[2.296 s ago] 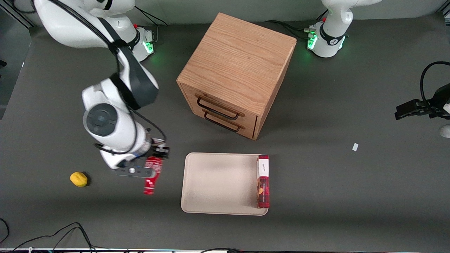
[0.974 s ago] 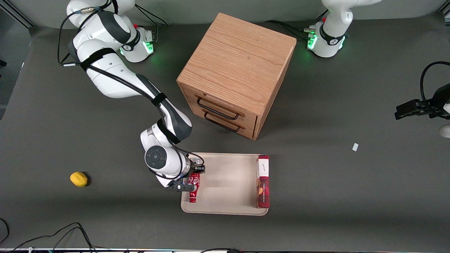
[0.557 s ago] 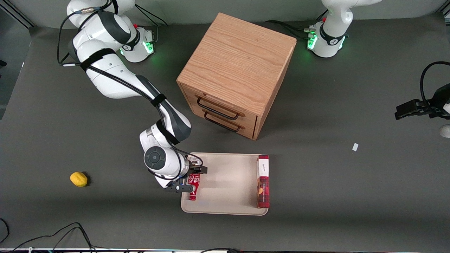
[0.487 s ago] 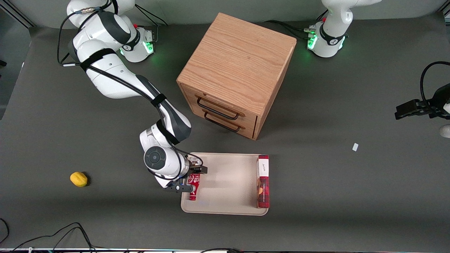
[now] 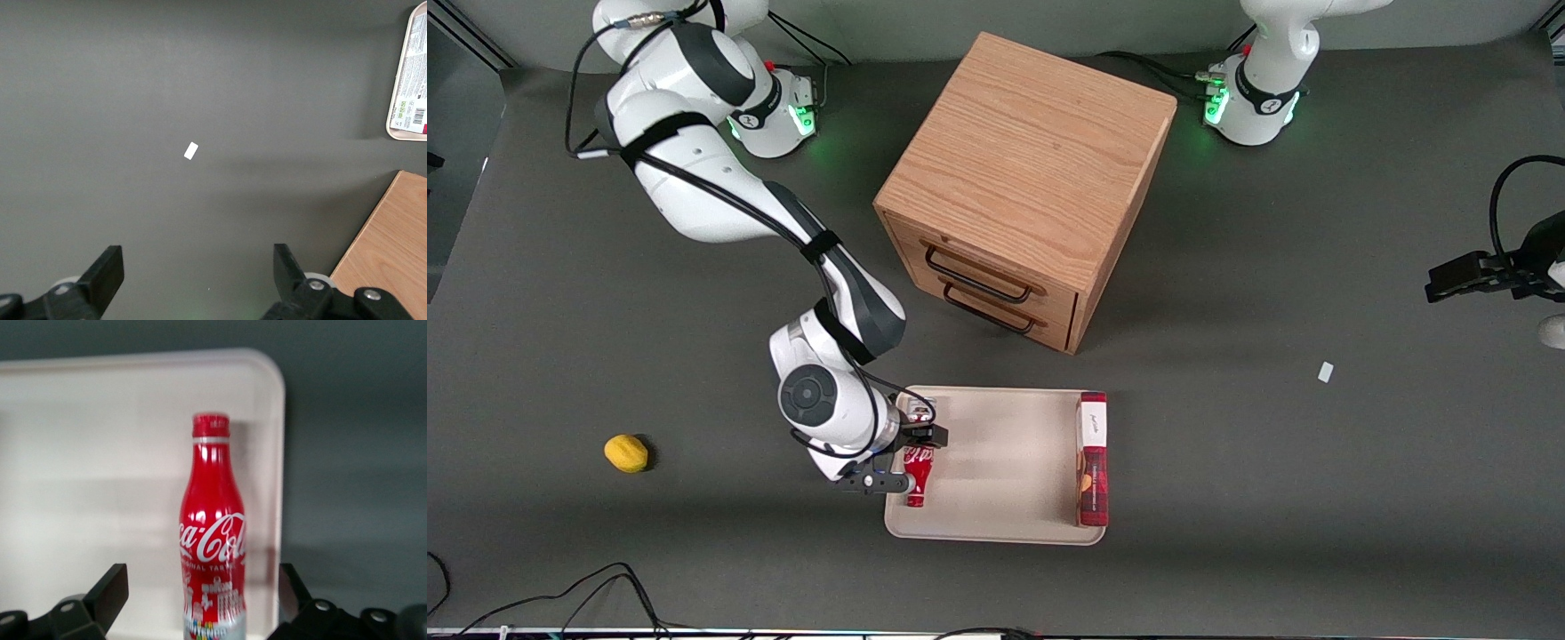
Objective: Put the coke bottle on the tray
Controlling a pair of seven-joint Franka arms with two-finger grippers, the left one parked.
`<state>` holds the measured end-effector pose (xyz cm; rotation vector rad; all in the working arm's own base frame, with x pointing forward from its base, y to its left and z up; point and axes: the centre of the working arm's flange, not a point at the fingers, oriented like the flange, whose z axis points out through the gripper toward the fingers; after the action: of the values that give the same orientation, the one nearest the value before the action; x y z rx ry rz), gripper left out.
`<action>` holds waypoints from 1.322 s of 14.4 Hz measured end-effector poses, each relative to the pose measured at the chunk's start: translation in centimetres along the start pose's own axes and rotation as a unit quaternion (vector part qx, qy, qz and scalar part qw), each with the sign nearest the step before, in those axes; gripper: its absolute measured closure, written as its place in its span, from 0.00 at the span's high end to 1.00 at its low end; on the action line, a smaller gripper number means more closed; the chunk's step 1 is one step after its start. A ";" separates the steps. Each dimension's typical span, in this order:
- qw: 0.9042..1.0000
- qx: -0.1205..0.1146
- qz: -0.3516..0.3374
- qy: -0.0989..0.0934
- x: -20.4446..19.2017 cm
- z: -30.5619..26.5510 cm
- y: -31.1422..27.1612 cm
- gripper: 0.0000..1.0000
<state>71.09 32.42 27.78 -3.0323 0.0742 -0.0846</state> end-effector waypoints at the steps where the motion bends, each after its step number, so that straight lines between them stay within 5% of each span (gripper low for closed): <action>1: 1.000 -0.010 0.000 0.007 0.3 -4.2 0.2 1.00; 5: 0.998 -0.053 0.032 0.006 -1.5 -22.8 4.6 1.00; 11: 0.991 -0.103 0.064 -0.059 -8.6 -38.1 14.3 1.00; 19: 0.989 -0.076 0.101 -0.078 -19.9 -42.7 22.2 1.00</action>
<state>47.71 6.93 66.73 -3.1482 0.3910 0.1823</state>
